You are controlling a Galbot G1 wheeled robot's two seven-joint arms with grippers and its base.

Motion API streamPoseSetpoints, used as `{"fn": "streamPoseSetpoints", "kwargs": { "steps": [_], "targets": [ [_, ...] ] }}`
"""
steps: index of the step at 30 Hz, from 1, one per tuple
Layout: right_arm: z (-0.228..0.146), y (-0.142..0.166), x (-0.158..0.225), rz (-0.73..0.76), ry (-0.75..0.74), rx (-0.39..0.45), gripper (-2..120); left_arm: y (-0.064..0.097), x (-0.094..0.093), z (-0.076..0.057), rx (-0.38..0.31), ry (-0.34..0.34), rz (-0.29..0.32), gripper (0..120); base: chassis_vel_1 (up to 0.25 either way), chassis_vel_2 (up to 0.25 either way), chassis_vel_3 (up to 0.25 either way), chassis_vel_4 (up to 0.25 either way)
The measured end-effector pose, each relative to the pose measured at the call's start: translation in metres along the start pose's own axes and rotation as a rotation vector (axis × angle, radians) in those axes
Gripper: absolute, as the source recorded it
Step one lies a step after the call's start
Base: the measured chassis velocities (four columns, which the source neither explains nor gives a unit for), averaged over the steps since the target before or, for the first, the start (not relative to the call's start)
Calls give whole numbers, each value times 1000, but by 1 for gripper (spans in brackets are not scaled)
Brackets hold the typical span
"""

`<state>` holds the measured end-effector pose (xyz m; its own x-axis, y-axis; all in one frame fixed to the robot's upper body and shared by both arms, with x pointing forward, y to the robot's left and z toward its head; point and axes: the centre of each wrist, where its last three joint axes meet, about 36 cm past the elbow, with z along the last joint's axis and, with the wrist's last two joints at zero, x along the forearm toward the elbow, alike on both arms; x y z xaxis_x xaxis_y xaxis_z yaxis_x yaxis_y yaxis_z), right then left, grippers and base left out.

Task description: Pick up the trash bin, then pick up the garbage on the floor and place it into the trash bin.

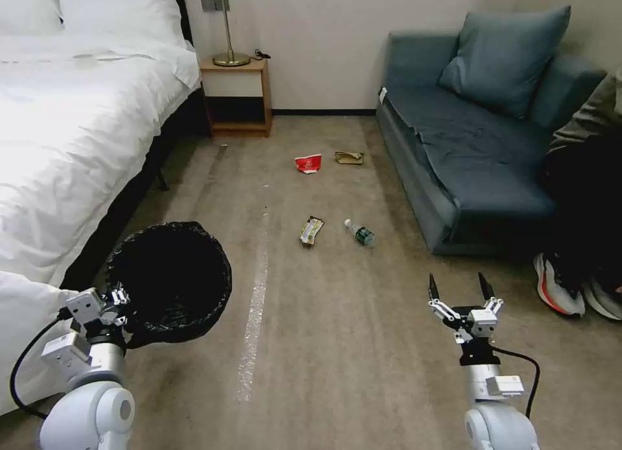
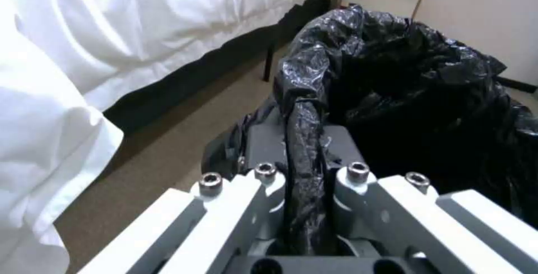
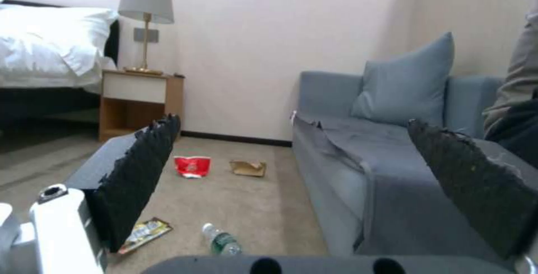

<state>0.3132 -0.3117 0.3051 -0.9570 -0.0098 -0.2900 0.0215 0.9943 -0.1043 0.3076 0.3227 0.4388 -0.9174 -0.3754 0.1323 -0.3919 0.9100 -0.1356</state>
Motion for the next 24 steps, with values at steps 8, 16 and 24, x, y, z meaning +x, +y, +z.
{"fn": "streamPoseSetpoints", "kwargs": {
  "steps": [8, 16, 24],
  "targets": [
    [2, -5, 2, 1, -19, 1, 100, -3, -1, 1, 10, 4, 5, 6, -34, 30, 30, -30],
    [1, -9, -1, 9, -33, -5, 100, -2, -2, 1, 11, 4, 3, 6, -184, 186, 179, -179],
    [1, -8, 0, 5, -34, -7, 100, -3, -2, 2, 11, 6, 2, 6, -264, 265, 272, -264]
  ]
}}
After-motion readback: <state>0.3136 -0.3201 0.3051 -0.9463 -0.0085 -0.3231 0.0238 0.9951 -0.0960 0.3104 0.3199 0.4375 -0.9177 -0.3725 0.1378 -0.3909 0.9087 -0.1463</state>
